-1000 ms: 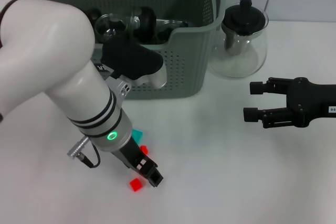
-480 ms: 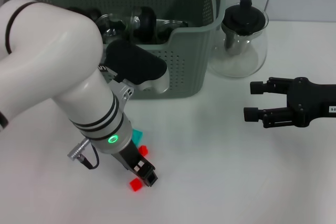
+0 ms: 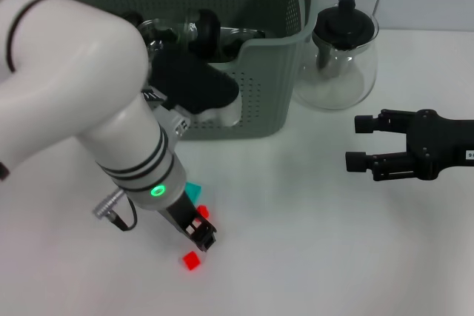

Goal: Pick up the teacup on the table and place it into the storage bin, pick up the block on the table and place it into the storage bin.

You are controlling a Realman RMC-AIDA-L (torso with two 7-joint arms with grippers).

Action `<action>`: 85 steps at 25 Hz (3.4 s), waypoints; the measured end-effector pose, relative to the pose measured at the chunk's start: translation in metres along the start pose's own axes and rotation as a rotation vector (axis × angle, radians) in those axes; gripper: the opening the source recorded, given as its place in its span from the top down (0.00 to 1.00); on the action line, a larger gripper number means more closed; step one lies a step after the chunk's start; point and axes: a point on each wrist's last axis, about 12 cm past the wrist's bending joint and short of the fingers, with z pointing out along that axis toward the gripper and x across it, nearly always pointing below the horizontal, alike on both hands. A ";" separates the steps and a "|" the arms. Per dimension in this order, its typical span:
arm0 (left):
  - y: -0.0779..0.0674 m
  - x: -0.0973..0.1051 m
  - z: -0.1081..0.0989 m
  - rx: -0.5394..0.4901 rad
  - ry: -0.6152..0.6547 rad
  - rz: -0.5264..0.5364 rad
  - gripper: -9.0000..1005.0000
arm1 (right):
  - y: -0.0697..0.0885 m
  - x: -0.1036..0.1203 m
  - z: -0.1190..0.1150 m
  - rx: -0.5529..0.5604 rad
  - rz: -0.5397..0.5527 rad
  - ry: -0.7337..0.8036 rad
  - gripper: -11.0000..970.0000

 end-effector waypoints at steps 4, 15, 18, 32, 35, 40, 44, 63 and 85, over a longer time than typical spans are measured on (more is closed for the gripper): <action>0.004 0.003 -0.034 0.041 -0.066 0.008 0.59 | 0.000 0.001 -0.002 0.005 0.000 0.000 0.03; 0.070 -0.001 -0.168 0.250 -0.555 0.002 0.56 | -0.001 0.001 -0.005 0.011 0.008 -0.009 0.03; 0.094 -0.015 -0.177 0.109 -0.601 -0.046 0.55 | 0.000 0.001 -0.005 0.009 0.012 -0.013 0.03; 0.143 -0.058 -0.133 -0.110 -0.547 -0.181 0.50 | -0.001 -0.004 -0.003 0.000 0.004 -0.014 0.03; 0.143 -0.057 -0.133 -0.116 -0.546 -0.183 0.49 | -0.001 -0.004 -0.004 0.002 0.003 -0.013 0.03; 0.139 -0.054 -0.139 -0.092 -0.553 -0.171 0.48 | -0.001 -0.003 -0.004 0.003 0.005 -0.012 0.03; 0.127 -0.046 -0.158 -0.022 -0.609 -0.133 0.39 | 0.000 -0.002 -0.005 0.004 0.007 -0.009 0.03; 0.051 0.061 -0.119 0.415 -0.478 0.361 0.16 | -0.002 0.001 -0.008 0.021 0.010 -0.015 0.03; 0.026 0.034 -0.015 0.167 -0.094 0.501 0.16 | -0.001 0.004 -0.011 0.029 0.022 -0.030 0.03</action>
